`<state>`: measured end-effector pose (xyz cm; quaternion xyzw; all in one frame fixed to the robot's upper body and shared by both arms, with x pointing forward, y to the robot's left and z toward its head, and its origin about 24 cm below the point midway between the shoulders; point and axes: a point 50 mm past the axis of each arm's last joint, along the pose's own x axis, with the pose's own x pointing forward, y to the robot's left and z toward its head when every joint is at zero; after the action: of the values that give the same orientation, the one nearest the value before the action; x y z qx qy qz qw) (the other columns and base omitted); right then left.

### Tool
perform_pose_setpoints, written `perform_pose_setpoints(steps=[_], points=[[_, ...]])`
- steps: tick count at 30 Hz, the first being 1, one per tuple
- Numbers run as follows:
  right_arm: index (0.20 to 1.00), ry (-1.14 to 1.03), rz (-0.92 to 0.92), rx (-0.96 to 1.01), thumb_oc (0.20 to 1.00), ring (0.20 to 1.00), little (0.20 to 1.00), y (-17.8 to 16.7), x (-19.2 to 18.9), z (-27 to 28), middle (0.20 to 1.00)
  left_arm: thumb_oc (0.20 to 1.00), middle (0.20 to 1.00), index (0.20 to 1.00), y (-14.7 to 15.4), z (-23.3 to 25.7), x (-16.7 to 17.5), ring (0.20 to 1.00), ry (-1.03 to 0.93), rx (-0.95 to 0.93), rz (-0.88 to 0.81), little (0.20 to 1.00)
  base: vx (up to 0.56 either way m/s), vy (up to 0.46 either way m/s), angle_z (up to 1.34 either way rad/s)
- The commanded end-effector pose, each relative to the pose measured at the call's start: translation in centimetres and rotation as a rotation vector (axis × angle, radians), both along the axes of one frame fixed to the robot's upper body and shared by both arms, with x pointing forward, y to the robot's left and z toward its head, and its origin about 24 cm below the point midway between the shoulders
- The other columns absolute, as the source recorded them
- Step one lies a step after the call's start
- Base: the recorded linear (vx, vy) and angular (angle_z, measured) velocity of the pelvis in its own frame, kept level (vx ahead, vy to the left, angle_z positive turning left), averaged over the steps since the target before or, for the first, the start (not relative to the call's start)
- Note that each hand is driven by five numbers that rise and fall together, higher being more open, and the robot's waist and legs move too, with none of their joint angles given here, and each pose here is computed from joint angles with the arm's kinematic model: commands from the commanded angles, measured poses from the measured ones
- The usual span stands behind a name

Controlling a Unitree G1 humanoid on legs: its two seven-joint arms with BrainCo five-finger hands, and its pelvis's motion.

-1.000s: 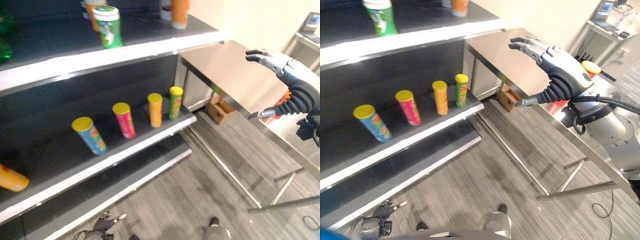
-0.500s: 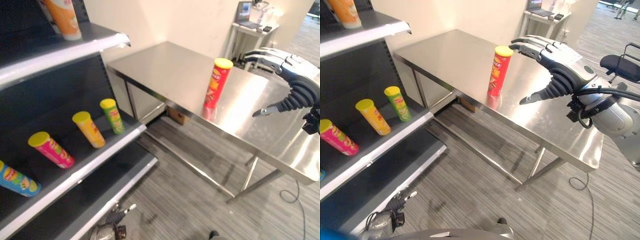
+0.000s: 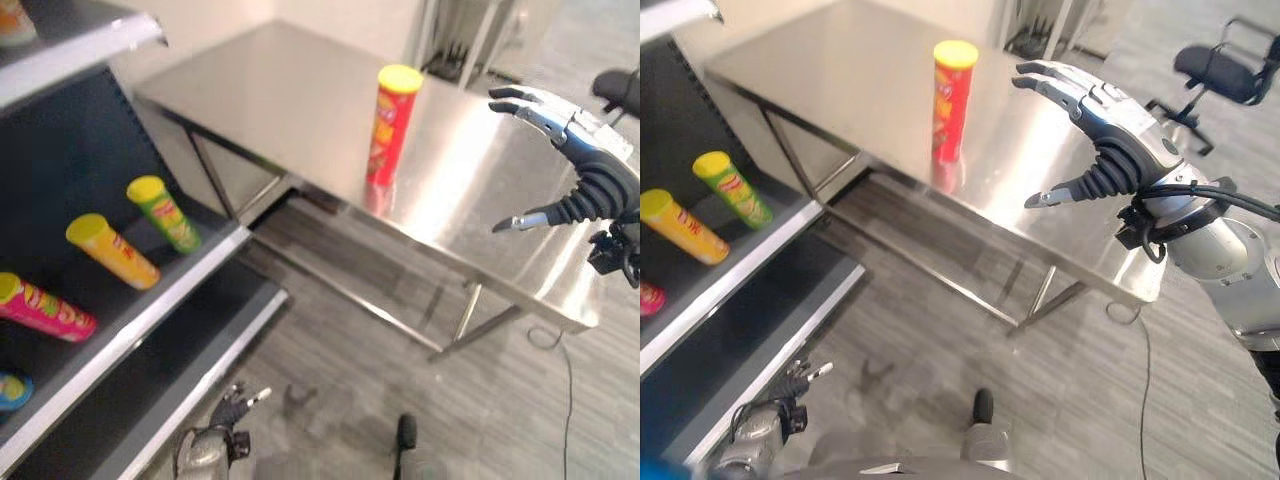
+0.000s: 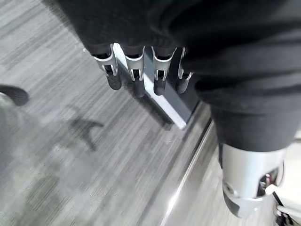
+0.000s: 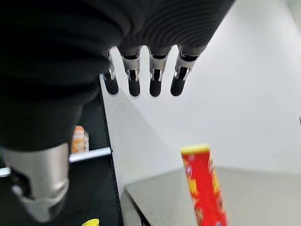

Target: Put the goods on the table back onto the shelves and tidy them up.

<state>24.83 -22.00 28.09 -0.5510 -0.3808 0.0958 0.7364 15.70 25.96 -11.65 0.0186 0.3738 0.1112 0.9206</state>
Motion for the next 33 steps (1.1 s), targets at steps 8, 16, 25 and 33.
perform_pose_setpoints(steps=[8, 16, 25, 33], points=[[1.000, -0.049, -0.090, 0.134, 1.000, 1.000, 1.000, -1.3, 0.6, -1.0, 1.000, 1.000, 1.000, 1.000, 1.4, -0.4, -1.4, 1.000, 0.071, 0.078, -0.008, 1.000, 0.18, 0.204, -0.52], [1.000, -0.118, -0.269, 0.190, 1.000, 1.000, 1.000, -4.9, -0.5, -1.7, 1.000, 1.000, 1.000, 1.000, 3.5, 0.0, -4.1, 1.000, 0.092, 0.128, -0.008, 1.000, 0.04, 0.142, -0.23], [1.000, -0.107, -0.243, 0.182, 1.000, 1.000, 1.000, -4.2, -0.3, -1.2, 1.000, 1.000, 1.000, 1.000, 1.7, 0.1, -1.4, 1.000, 0.036, 0.086, -0.034, 1.000, 0.06, 0.065, -0.14], [1.000, -0.120, -0.285, 0.162, 1.000, 1.000, 1.000, -5.0, -0.9, -1.0, 1.000, 1.000, 1.000, 1.000, 1.6, -0.6, -2.4, 1.000, 0.086, 0.081, -0.016, 1.000, 0.11, -0.089, 0.24]])
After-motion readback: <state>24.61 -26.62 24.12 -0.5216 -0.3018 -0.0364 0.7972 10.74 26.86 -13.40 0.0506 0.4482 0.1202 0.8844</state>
